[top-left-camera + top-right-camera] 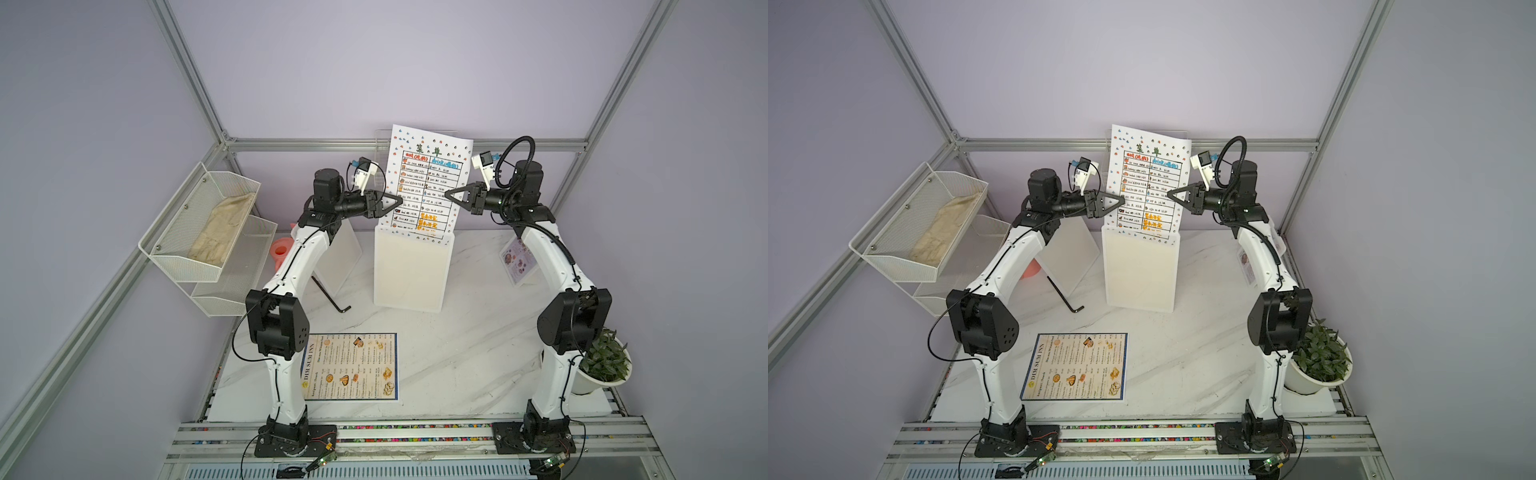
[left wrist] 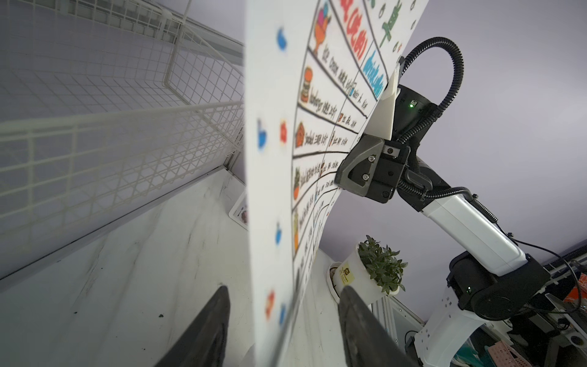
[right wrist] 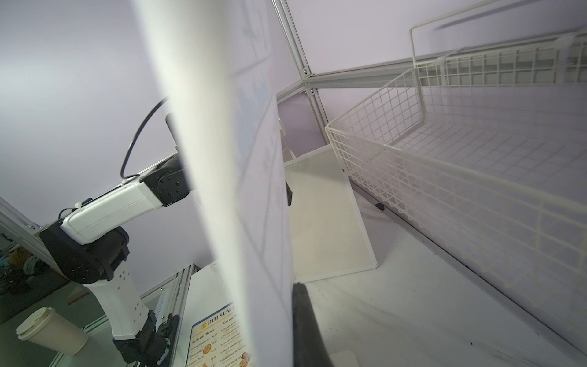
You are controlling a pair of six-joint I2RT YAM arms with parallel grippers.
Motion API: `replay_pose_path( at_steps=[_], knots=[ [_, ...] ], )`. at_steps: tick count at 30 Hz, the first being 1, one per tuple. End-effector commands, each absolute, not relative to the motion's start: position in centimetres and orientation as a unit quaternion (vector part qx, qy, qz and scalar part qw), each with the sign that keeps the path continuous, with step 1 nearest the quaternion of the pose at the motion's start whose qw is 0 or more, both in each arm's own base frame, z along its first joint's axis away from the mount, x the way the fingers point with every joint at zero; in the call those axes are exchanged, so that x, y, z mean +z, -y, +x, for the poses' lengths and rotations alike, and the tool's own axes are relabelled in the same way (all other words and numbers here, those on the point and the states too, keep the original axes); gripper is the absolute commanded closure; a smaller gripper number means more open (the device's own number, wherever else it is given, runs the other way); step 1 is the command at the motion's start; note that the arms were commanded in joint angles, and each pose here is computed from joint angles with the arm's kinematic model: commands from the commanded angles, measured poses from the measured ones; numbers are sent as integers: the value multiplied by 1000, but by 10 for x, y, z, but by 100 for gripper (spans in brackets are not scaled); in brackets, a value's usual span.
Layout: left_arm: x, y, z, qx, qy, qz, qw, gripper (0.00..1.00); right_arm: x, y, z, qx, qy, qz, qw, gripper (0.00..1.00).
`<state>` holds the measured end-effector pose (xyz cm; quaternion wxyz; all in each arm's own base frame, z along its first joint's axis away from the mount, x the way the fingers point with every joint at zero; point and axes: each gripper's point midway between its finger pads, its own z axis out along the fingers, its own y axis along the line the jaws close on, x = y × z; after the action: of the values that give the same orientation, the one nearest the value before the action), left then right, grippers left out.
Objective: Insert the menus into the narrow rack
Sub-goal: Insert the menu into the narrow rack.
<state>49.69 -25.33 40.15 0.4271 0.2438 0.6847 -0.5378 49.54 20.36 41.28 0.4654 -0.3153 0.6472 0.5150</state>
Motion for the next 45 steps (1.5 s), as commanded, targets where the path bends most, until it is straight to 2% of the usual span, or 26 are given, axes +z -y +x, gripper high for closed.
replay_pose_path(
  at_steps=[1,13,31,45],
  knots=[
    [432,247,491,-527,-660,268,463,45,415,-210,492,512,-641,-333,466,100],
    [432,241,494,-522,-663,261,470,45,420,-210,490,501,-643,-338,470,100],
    [422,244,497,-524,-670,254,460,56,428,-205,487,471,-650,-342,488,100],
    [416,248,498,-525,-673,253,455,57,438,-205,484,466,-646,-345,497,100]
  ],
)
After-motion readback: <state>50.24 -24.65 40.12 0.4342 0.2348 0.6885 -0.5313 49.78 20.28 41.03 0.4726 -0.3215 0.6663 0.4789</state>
